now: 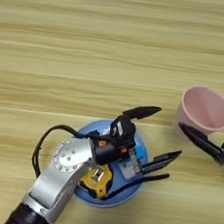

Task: Move the objects on the table

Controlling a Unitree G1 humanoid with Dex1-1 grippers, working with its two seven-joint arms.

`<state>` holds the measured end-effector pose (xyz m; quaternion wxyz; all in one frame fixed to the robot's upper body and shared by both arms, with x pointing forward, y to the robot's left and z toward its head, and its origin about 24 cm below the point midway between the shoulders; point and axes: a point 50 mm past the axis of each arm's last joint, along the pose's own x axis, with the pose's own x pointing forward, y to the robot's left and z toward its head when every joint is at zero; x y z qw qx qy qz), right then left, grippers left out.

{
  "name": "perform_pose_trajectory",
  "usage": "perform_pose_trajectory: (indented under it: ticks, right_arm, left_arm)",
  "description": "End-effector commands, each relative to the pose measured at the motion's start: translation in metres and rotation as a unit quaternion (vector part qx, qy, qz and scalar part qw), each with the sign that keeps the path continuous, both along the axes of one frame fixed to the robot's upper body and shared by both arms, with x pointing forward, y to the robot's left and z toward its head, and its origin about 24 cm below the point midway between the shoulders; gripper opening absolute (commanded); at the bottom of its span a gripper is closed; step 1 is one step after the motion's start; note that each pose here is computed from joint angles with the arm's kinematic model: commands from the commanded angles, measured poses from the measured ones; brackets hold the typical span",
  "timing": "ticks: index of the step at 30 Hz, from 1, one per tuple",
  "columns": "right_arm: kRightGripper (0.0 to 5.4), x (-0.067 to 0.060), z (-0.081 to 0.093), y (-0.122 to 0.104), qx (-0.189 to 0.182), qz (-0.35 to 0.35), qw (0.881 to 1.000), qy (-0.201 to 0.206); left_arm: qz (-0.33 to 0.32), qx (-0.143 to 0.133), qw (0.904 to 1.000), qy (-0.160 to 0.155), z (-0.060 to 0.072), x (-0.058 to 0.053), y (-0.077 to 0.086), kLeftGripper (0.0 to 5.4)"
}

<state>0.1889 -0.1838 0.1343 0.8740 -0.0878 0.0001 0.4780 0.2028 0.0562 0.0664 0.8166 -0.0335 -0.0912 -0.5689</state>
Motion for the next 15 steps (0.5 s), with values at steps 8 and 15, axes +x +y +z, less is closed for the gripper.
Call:
perform_pose_trajectory:
  ticks: [8,15]
  right_arm:
    - [4.43,-0.011,0.003,0.010,0.004,0.039,0.999,0.009]
    - [4.43,-0.011,0.002,0.017,0.009,0.050,0.999,0.011]
  left_arm:
    - [-0.026,0.013,0.9996,0.005,-0.003,-0.006,-0.003,5.40]
    - [-0.052,0.020,0.9984,0.009,-0.005,-0.014,-0.006,5.40]
